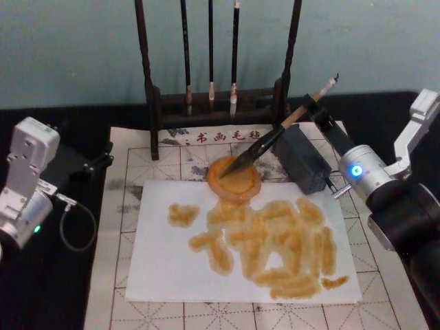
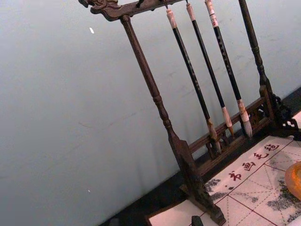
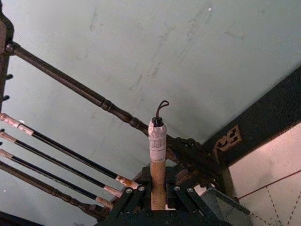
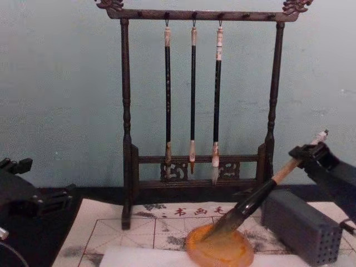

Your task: Pick up the brush from the inkstone, write on the paper, then place the brush back to its original position.

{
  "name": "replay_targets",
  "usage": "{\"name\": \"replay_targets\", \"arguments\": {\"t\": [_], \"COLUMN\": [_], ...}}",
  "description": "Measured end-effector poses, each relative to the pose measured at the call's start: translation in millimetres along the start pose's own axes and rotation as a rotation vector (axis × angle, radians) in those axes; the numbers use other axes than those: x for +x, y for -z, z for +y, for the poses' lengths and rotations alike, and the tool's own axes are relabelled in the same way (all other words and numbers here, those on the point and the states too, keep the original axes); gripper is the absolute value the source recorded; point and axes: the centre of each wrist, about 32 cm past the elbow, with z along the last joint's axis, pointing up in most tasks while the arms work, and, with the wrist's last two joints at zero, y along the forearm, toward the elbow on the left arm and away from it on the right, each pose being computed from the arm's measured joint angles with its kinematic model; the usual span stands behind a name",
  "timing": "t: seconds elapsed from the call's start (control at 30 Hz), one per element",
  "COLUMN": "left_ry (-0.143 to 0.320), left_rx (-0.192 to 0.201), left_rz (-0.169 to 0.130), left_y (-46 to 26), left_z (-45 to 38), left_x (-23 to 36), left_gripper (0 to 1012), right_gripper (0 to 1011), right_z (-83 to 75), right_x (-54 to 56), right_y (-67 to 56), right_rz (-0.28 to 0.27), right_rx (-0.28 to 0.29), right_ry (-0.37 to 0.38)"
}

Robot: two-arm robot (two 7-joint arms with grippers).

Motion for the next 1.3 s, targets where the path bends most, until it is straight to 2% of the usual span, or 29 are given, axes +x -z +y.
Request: {"name": "replay_targets", "arguments": {"t": [0.47, 1.3], "left_ry": [0.0, 0.0], "left_rx": [0.0, 0.0], "left_rz": [0.0, 0.0], "left_y": [0.0, 0.0], "left_z": [0.0, 0.0], "left_x": [0.0, 0.0], "left_gripper": [1001, 1001], "right_gripper": [199, 199], "right_z": [4.4, 6.6], "right_x": [1.2, 2.1], "right_y": [7.0, 9.4], "right_rz": [0.001, -0.003], "right_rx": [0.0, -0.005], "right_ry": [0.026, 0.058]}}
